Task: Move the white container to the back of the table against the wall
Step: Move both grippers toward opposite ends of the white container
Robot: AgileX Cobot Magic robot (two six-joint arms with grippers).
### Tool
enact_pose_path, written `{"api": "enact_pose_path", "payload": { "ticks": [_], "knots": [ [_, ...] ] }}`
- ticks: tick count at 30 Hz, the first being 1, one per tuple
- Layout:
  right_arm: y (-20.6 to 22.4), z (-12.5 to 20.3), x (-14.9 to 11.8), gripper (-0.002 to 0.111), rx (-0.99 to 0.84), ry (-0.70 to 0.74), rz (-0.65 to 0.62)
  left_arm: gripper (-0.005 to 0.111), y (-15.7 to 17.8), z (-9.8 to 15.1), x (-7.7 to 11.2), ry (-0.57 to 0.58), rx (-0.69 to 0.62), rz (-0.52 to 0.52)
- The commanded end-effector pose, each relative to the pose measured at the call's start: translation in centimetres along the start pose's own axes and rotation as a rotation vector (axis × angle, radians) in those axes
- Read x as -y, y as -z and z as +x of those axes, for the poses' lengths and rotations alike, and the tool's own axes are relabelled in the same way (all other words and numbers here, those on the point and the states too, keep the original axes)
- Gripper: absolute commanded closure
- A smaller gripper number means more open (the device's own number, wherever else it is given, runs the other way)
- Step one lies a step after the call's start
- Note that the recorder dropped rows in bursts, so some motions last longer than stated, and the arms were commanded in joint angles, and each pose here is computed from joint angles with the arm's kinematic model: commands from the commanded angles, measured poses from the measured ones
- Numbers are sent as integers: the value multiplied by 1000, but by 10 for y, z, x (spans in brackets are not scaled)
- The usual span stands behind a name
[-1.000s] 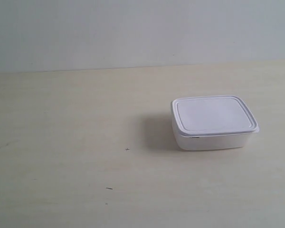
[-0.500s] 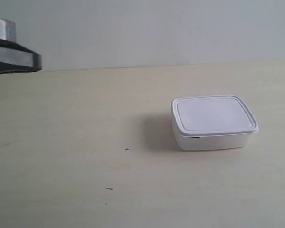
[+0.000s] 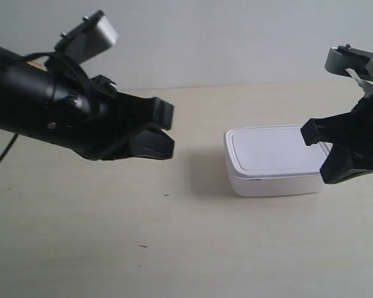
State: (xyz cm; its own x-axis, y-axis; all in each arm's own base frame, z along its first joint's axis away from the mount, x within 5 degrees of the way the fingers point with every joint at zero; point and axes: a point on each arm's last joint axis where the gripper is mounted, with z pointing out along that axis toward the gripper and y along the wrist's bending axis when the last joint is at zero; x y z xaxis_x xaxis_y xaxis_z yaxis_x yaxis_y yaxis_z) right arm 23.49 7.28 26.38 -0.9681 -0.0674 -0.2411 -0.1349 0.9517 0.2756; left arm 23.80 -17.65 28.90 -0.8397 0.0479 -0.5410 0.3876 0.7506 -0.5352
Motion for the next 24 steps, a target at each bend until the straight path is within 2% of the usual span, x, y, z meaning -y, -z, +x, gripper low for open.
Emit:
{"api": "enact_pose_path", "payload": {
  "ticks": [1, 6, 12, 18, 24],
  "knots": [
    [-1, -6, 25, 108, -34, -30, -29, 107, -20, -5, 17, -18, -24, -34],
    [-7, -9, 47, 108, -74, -79, -12, 107, -49, -12, 28, -28, -62, -67],
    [-32, -18, 63, 108, -102, -117, 2, 107, -96, 0, 36, -22, -145, -71],
    [-75, -28, 80, 108, -159, -160, 21, 107, -146, 3, 31, -4, -166, -94],
    [-98, -32, 89, 108, -160, -178, 41, 107, -179, -2, 26, 0, -164, -103]
  ]
}}
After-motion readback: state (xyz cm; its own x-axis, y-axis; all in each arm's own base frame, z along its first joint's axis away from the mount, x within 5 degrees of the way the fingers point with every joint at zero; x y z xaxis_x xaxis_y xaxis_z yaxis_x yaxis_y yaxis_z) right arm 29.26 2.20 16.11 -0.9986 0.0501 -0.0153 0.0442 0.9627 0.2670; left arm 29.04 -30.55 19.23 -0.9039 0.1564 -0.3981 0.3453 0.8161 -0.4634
